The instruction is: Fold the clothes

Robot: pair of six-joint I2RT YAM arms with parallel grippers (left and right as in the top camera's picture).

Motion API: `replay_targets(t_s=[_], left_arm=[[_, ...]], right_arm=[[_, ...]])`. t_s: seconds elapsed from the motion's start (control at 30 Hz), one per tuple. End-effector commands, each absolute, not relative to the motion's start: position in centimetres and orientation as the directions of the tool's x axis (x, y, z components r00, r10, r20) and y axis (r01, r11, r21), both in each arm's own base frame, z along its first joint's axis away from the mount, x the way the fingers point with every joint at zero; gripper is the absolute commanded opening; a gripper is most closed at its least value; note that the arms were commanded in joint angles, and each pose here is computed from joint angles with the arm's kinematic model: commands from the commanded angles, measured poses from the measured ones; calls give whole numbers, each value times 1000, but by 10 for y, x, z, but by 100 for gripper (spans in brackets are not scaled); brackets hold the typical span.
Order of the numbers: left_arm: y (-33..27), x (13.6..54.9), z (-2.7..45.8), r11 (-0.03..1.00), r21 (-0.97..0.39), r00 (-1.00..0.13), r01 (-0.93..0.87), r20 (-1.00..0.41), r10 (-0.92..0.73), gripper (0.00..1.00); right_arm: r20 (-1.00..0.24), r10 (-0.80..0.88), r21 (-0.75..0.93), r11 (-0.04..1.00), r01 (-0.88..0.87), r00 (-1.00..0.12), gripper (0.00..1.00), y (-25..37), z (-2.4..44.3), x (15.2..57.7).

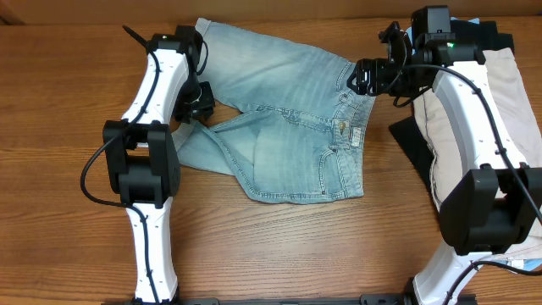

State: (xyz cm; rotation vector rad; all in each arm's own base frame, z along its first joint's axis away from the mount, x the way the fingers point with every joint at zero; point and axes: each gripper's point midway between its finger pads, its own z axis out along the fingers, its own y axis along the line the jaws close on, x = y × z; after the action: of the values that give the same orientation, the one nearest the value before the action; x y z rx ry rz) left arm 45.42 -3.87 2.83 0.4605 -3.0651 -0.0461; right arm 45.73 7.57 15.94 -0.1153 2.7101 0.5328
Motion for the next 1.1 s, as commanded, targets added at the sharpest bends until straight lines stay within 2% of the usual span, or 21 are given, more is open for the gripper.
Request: replay_targets(t_s=[0.0,0.23,0.3,0.4,0.43,0.77,1.07], left_arm=[[-43,445,17,955,40,-952,-294,78,-296,41],[-41,431,6,956,61,-948,-288,123,-294,41],[-41,432,6,956,63,-948,-288,121,-294,33],[-40,432,6,955,62,-948,-289,121,-295,8],[-40,430,8,955,64,-947,-290,126,-296,4],[-21,417,88,948,132,-937,-289,163,-308,4],[-43,420,127,971,11,-966,-240,95,-240,4]], right_arm=[[-424,-14,337,925,-172,-906,100,76,177,461],[-424,-14,337,925,-172,-906,100,76,177,461],[-424,-14,337,925,-172,-906,100,76,177,461],[-424,-14,337,925,-172,-906,100,76,177,461],[-424,-14,337,925,-172,-906,100,76,177,461],[-429,-13,337,925,-174,-903,100,76,178,462],[-419,-13,340,925,-170,-908,100,76,177,460]])
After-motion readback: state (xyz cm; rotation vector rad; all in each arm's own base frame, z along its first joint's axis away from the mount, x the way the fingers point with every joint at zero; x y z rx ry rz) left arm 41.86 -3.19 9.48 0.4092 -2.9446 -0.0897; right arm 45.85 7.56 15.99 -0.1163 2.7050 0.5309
